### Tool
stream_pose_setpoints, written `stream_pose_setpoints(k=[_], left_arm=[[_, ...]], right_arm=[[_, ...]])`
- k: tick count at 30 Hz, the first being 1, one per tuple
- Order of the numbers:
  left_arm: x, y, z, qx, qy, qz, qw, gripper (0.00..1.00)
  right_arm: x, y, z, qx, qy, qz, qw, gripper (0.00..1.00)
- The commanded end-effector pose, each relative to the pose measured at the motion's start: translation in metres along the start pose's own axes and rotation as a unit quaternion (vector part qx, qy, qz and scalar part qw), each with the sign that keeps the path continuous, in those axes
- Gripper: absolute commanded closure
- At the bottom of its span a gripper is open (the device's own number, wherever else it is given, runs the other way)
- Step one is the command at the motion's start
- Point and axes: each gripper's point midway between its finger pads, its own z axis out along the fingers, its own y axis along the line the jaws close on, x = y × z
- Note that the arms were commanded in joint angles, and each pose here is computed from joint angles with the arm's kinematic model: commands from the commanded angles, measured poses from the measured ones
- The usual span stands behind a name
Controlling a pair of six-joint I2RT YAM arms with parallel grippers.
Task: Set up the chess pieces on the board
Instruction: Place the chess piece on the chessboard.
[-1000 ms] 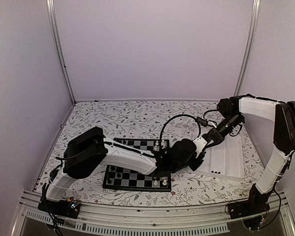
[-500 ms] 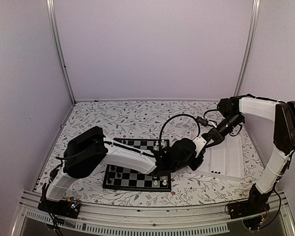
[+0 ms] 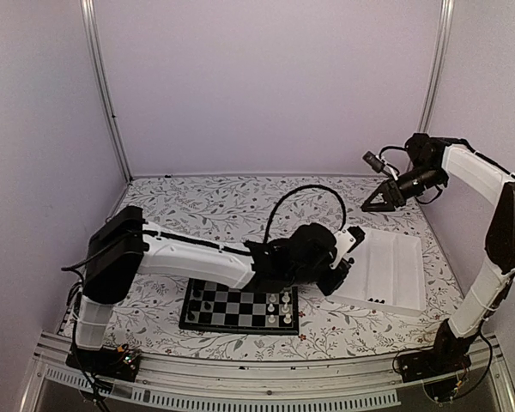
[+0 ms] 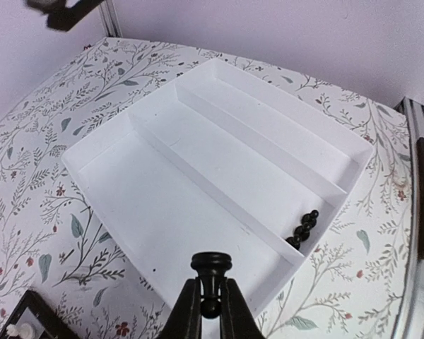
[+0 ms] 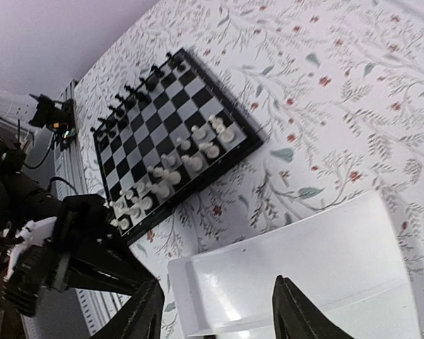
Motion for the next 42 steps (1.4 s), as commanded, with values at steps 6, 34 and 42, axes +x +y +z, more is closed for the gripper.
stream_pose_setpoints(k=[6,34,42], left_arm=[[0.039,0.066,-0.128,0.018,0.249,-0.059,0.967,0.91],[0.174,0.134,-0.203,-0.023,0.569,-0.056,0.82,0.94],[0.187,0.131,-0.194,-0.018,0.585,-0.057,0.808,0.88]], right_arm=[[-0.007,-0.018,-0.016,0.051,-0.115,-0.065,0.99,0.02],[0.01,0.012,-0.017,0.046,-0.146,-0.134,0.979,0.01],[0.012,0.011,-0.015,0.043,-0.144,-0.132,0.98,0.01]])
